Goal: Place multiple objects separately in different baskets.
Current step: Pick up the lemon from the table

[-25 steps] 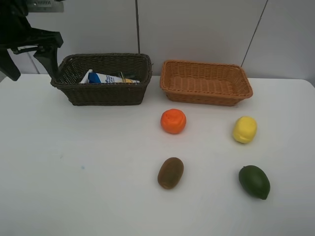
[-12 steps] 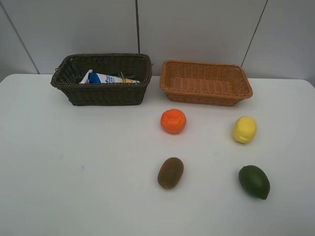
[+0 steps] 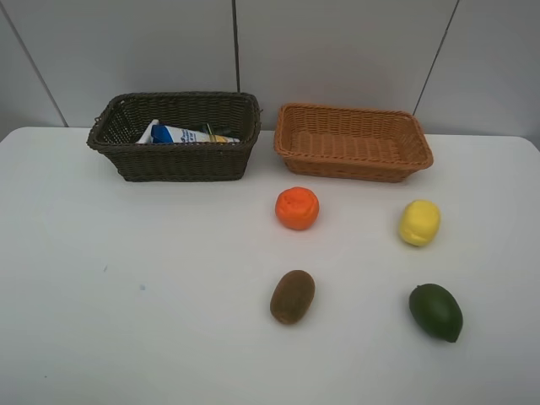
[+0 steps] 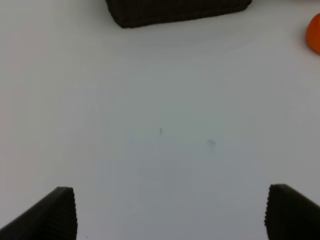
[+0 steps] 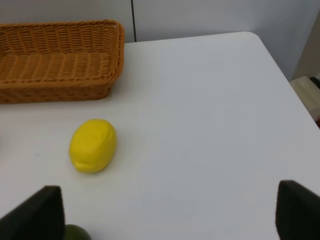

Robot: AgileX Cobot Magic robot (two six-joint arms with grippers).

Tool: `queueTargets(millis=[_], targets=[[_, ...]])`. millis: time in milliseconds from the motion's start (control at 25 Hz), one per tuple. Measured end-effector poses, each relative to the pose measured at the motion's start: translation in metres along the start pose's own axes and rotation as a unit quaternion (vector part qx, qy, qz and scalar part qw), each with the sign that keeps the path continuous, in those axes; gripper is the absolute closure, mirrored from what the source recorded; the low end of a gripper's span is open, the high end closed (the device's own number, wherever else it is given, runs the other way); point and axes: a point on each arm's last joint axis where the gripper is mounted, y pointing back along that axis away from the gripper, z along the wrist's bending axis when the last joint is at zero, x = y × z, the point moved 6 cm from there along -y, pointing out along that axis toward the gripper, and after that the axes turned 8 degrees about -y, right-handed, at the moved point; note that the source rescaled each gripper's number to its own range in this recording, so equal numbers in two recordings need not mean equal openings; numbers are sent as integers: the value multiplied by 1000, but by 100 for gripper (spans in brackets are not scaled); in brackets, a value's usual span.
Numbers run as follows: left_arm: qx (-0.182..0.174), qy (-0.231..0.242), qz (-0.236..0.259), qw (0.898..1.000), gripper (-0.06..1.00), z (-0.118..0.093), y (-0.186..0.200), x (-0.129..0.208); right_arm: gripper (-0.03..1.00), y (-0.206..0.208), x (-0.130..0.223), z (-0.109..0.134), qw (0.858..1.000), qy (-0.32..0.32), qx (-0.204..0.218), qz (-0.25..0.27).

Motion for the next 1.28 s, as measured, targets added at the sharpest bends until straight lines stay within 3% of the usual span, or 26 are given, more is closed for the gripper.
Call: queueTargets(millis=[280,760,1280], targets=[[10,-19,-57,998,-4,-7,1,11,-3,0,0,0,1000,0,0,0],[10,-21,-58,998,-4,-7,1,11,-3,0,0,0,1000,0,0,0],[-20,1,-55,998,-4,-4,1,11,-3,-6,-1,0,1000,4,6,19]])
